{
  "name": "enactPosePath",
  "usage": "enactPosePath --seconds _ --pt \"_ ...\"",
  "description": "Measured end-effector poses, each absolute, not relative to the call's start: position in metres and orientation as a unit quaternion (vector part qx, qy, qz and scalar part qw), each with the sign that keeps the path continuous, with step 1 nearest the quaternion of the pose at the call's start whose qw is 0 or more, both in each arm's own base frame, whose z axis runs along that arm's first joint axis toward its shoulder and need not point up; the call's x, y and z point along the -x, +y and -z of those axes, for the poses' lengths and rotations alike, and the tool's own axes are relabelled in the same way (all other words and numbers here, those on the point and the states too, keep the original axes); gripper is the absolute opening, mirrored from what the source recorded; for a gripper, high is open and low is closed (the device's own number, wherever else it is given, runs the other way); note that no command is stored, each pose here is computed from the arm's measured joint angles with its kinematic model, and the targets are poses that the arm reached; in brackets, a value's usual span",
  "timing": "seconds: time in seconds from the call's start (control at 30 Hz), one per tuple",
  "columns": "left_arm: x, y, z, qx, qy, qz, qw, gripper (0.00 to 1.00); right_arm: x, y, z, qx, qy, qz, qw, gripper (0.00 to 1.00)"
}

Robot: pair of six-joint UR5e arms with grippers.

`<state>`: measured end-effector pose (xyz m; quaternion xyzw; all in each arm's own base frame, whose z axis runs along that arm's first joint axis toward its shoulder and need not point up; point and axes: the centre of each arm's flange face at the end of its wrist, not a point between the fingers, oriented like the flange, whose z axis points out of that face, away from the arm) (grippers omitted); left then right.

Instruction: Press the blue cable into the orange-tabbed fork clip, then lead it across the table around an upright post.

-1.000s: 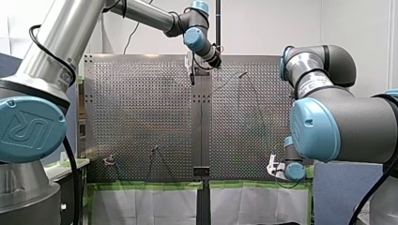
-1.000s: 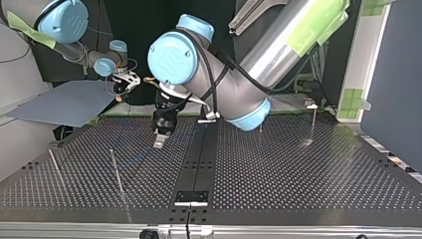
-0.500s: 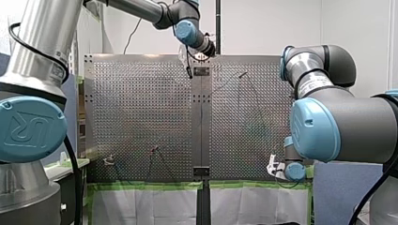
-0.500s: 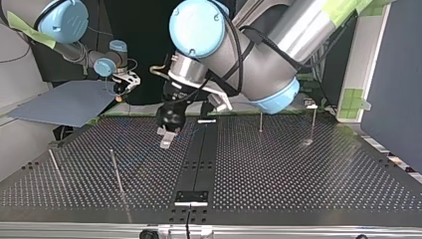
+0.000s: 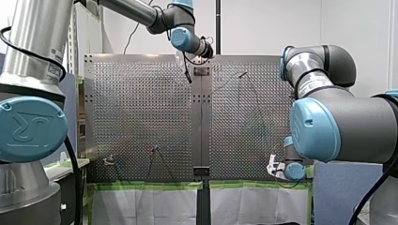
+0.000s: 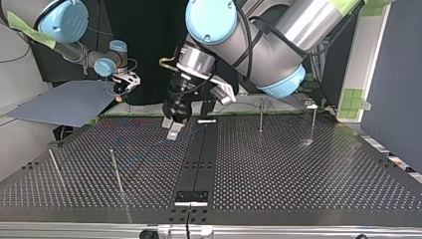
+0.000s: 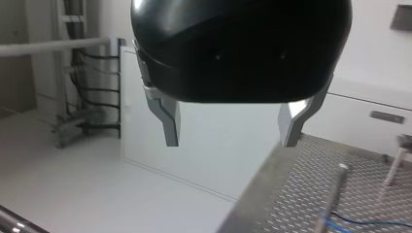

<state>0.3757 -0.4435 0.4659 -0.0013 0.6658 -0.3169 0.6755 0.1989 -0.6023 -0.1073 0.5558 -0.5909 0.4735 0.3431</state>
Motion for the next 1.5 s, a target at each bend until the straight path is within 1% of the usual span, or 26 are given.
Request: enactPosePath --seconds 0.47,0.8,1.07,1.5 --pt "-0.373 -0.439 -0.405 0.01 0.67 0.313 0.672 1.0 -0.199 -0.602 0.107 -0.556 -0.591 -0.473 0.343 0.0" --pt "-0.366 -0.429 -0.365 0.024 0.671 0.301 0.677 1.0 -0.199 -0.602 0.107 -0.556 -0.591 -0.473 0.343 0.0" --pt "-0.356 -0.422 -0.336 0.024 0.671 0.299 0.678 1.0 -0.199 -0.602 0.107 -0.556 -0.591 -0.473 0.343 0.0" --pt "-0.34 -0.41 -0.293 0.026 0.67 0.318 0.67 1.0 -0.201 -0.602 0.107 -0.558 -0.588 -0.474 0.344 0.0"
